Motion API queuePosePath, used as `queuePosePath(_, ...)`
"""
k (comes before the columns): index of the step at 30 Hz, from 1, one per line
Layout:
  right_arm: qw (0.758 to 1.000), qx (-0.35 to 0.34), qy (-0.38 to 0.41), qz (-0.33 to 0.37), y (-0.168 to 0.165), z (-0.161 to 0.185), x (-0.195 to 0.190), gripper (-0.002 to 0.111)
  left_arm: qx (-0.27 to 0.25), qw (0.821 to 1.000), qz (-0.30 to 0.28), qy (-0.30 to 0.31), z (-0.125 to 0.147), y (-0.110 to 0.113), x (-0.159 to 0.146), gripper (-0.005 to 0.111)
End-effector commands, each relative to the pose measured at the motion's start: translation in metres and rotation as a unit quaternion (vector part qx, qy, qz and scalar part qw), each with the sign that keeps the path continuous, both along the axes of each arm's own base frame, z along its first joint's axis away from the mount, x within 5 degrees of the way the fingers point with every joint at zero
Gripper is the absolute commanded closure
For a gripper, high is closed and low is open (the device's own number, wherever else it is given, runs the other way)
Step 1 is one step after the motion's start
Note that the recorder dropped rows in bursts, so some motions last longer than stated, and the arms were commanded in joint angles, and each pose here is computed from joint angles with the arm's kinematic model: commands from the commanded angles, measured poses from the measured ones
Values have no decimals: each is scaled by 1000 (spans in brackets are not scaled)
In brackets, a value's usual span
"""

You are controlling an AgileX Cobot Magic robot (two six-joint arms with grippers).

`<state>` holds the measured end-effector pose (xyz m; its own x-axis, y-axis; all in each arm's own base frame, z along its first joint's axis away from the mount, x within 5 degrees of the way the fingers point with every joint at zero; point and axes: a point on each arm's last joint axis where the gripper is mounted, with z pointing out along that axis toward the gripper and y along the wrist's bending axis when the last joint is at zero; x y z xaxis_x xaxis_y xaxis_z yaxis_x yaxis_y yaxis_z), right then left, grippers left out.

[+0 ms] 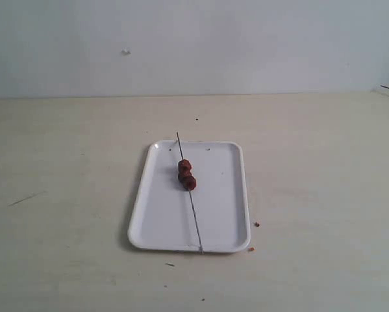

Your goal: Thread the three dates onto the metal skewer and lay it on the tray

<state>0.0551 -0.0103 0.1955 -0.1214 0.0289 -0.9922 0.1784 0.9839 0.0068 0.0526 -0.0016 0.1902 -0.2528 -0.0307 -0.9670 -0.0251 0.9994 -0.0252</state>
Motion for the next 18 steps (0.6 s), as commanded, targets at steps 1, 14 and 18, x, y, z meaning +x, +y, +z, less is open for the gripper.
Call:
queuePosePath(1,1000,-2,-2,-3,0,-1,0,108,-1,1000,2,-4,-1,0,0,107)
queuePosePath(14,1000,-2,-2,-3,0,-1,0,108,-1,1000,2,-4,-1,0,0,107)
queuePosePath(18,1000,-1,2,-3,0,-2,0,108,-1,1000,2,-4,-1,0,0,107)
